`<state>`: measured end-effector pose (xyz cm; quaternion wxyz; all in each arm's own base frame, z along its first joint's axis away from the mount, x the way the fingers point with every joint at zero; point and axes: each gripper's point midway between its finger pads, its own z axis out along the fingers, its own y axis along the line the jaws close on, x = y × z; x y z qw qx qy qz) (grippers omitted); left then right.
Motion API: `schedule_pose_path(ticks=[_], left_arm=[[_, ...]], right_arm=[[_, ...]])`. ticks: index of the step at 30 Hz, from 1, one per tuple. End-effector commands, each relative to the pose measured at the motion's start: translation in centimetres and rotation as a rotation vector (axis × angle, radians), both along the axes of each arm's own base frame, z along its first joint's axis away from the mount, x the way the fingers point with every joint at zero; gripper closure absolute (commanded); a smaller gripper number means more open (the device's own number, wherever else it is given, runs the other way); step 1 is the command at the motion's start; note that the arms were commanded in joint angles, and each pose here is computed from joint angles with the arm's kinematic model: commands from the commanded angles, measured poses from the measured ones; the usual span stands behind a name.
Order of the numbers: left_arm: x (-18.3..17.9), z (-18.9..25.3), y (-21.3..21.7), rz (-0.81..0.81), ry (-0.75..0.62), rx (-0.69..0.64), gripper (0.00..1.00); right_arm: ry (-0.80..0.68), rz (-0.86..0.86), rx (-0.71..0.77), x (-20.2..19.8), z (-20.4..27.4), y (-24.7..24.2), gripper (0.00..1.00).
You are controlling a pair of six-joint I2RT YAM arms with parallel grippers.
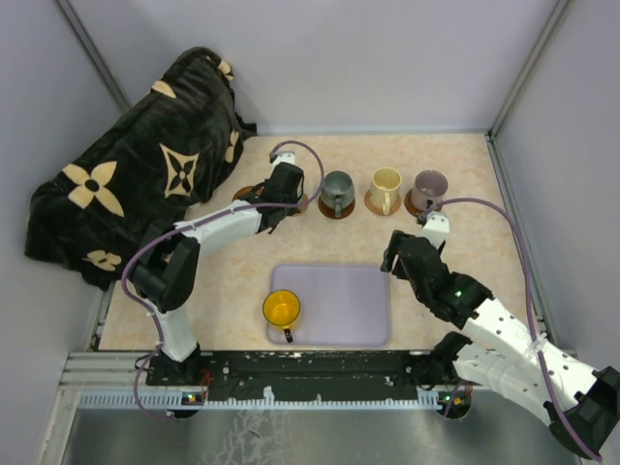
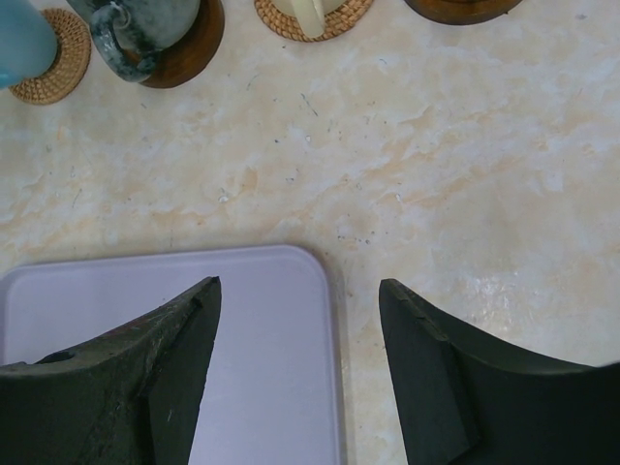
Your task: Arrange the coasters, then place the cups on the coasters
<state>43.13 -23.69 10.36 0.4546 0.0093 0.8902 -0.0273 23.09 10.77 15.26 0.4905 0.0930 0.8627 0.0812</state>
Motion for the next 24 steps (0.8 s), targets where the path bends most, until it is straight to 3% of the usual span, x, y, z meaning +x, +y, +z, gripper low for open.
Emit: schedule_pose_path(ticks=[1, 15, 24], left_arm=[[1.5, 2.2, -0.3, 0.029, -0.081, -0.055, 1.0], [0.8, 1.0, 0.1, 0.044, -0.048, -0.053, 1.0], [0.5, 0.3, 0.4, 0.058, -0.035, -0.05, 0.92]], right_arm=[[-0.024, 0.003, 0.03, 0.3, 0.6, 0.6, 0.33], [-0.018, 0.011, 0.043, 0.2, 0.4, 0.9, 0.33], [-0.015, 0.016, 0.053, 0.2, 0.4, 1.0, 0.33]])
